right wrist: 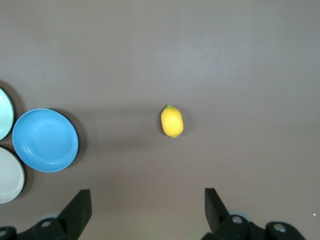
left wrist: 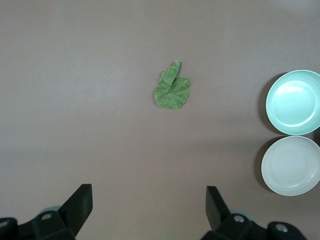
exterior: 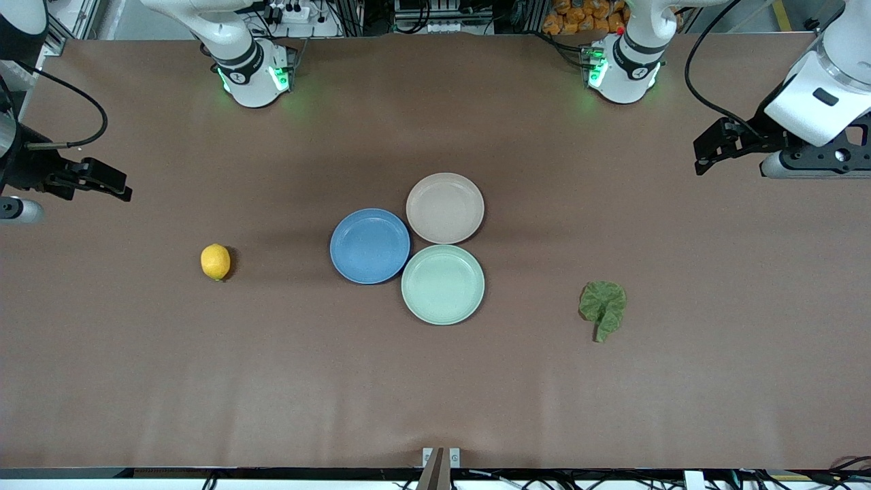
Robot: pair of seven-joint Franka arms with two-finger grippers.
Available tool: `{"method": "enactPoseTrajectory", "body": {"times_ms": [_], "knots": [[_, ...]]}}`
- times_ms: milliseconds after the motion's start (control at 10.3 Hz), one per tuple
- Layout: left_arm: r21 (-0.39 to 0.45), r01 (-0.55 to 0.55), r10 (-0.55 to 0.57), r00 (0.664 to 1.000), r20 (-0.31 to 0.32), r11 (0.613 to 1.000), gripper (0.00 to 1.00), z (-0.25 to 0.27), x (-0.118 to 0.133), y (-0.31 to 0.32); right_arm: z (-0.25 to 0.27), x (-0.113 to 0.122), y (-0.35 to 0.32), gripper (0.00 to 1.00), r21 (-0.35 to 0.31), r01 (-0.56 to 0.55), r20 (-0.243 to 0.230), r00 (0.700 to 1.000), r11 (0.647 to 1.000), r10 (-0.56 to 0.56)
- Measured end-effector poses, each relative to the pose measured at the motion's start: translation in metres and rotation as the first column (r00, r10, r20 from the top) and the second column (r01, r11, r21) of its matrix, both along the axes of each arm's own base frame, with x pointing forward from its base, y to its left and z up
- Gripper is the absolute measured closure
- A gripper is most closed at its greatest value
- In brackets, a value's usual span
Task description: Place lemon and lettuce in plates
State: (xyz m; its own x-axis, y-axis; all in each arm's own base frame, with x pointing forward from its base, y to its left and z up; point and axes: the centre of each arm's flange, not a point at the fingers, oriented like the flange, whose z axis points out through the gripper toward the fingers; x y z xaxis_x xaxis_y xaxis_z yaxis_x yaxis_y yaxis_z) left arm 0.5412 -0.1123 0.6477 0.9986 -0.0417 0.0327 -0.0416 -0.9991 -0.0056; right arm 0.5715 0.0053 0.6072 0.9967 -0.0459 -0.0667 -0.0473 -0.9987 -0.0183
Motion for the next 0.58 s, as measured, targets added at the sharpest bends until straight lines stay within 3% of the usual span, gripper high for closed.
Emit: {"method": "enactPoseTrajectory", "body": {"times_ms": [581], "knots": [[0.0,0.007,-0.007,1.0,-0.026,1.0,0.0,-0.013,0.005,-0.004,0.0,0.0,0.0,0.0,0.0,0.0,0.0,1.0,1.0,0.0]]}}
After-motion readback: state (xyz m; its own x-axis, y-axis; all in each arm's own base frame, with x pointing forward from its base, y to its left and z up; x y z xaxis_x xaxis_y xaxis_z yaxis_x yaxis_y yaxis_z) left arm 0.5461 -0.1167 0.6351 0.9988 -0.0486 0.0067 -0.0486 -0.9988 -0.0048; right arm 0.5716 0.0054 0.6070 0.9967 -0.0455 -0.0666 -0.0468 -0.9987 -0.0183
